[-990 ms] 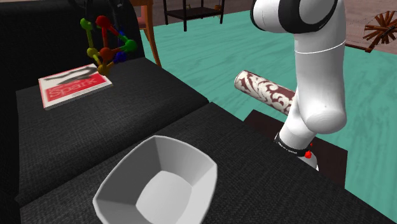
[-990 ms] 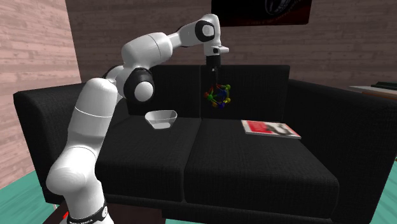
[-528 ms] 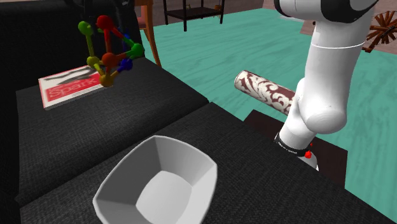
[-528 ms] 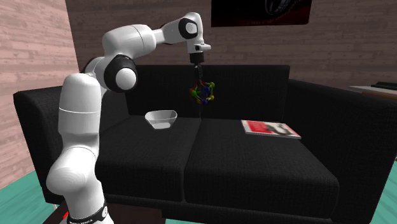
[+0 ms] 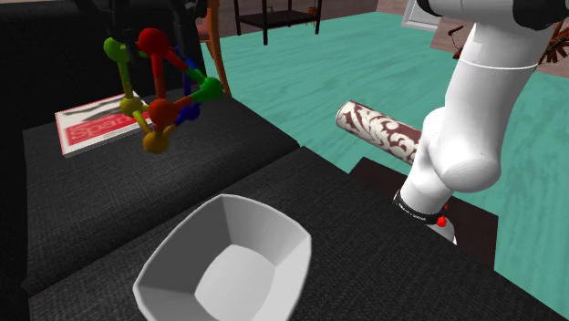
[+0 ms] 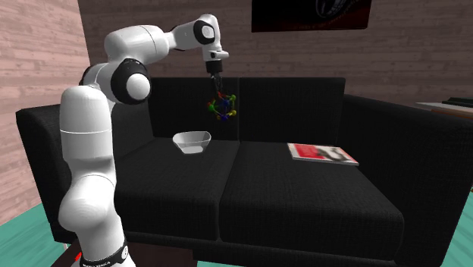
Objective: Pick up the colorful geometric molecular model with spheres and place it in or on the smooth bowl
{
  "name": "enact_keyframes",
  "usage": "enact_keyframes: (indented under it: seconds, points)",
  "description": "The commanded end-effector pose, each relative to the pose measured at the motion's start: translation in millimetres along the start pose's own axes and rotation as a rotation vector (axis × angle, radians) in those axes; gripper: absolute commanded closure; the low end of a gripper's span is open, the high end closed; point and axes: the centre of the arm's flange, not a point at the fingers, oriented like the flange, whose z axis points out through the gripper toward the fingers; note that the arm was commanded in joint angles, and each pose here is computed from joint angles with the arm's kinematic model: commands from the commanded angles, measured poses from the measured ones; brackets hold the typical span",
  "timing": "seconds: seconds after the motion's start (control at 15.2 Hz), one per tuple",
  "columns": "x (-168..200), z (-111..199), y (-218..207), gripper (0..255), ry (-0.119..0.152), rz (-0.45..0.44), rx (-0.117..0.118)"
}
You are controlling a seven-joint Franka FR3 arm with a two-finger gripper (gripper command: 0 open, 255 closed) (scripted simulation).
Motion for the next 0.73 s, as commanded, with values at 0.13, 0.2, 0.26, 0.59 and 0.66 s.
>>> enact_keyframes:
  seconds: [0.13, 0.2, 0.26, 0.59, 0.66]
  points:
    - [-52, -12, -11, 255, 0.0, 0.001, 0.0]
    - [-65, -15, -13, 255, 0.0, 0.001, 0.0]
    - [-78, -18, -16, 255, 0.0, 0.001, 0.0]
    - [-141, -32, -30, 255, 0.0, 0.001, 0.0]
    - [-153, -35, -32, 255, 0.0, 0.001, 0.0]
